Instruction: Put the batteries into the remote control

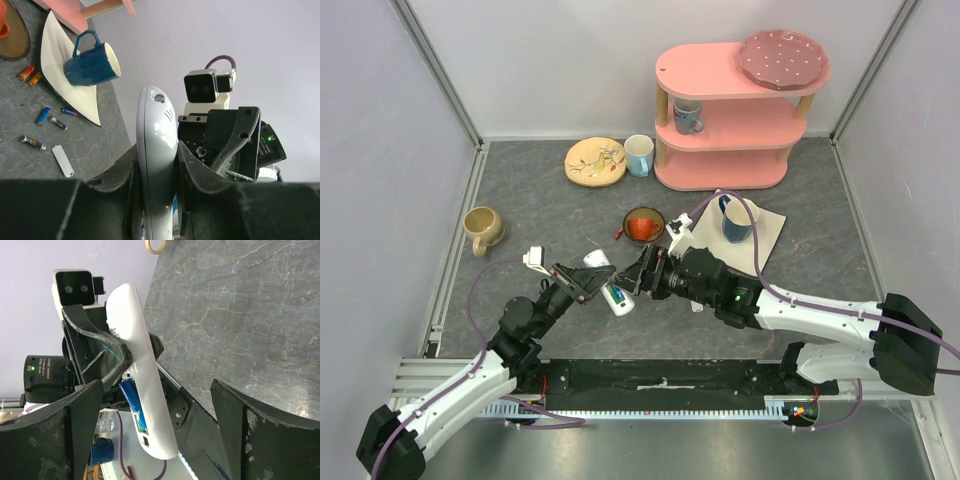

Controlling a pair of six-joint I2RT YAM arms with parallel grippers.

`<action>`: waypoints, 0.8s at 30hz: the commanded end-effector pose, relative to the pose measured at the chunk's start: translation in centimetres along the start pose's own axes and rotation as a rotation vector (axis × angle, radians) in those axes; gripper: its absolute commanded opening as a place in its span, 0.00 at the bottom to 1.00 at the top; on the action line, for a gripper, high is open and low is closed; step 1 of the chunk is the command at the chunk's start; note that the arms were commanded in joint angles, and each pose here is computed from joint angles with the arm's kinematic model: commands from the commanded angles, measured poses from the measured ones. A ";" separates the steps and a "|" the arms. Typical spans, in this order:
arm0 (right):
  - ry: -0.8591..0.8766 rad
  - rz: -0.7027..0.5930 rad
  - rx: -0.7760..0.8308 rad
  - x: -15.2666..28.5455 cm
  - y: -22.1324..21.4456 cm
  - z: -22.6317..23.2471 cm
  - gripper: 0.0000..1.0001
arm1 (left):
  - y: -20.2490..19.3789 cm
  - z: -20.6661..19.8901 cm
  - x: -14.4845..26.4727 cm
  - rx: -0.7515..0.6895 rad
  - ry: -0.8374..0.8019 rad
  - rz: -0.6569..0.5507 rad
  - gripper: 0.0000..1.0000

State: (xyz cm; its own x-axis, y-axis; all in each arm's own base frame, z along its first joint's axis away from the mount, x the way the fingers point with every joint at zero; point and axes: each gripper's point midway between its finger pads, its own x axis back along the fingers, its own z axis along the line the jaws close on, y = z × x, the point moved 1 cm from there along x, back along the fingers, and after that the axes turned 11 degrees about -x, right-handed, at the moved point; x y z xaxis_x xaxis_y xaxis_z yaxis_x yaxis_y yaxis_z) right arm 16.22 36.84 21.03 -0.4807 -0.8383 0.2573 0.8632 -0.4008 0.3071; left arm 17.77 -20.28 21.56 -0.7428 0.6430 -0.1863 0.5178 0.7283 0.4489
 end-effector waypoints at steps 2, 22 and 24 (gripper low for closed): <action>0.031 -0.008 -0.047 -0.5 0.2 0.4 0.96 | -1.0 1.8 0.8 -0.030 -0.001 0.005 0.02; -0.001 -0.006 -0.081 -0.8 -0.1 -1.5 0.94 | -0.8 1.6 0.8 -0.025 -0.007 -0.002 0.02; -0.005 -0.004 -0.083 -0.8 -0.2 -1.7 0.94 | -0.8 1.5 0.8 -0.025 -0.009 -0.002 0.02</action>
State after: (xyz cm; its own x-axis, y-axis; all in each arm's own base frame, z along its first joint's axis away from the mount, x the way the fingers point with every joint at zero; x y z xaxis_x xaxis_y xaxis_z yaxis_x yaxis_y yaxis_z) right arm 16.63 37.09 19.60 -0.4822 -0.8363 0.2611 0.8710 -0.4254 0.2460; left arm 17.72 -20.26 21.75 -0.7409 0.6429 -0.1946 0.5153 0.7298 0.4492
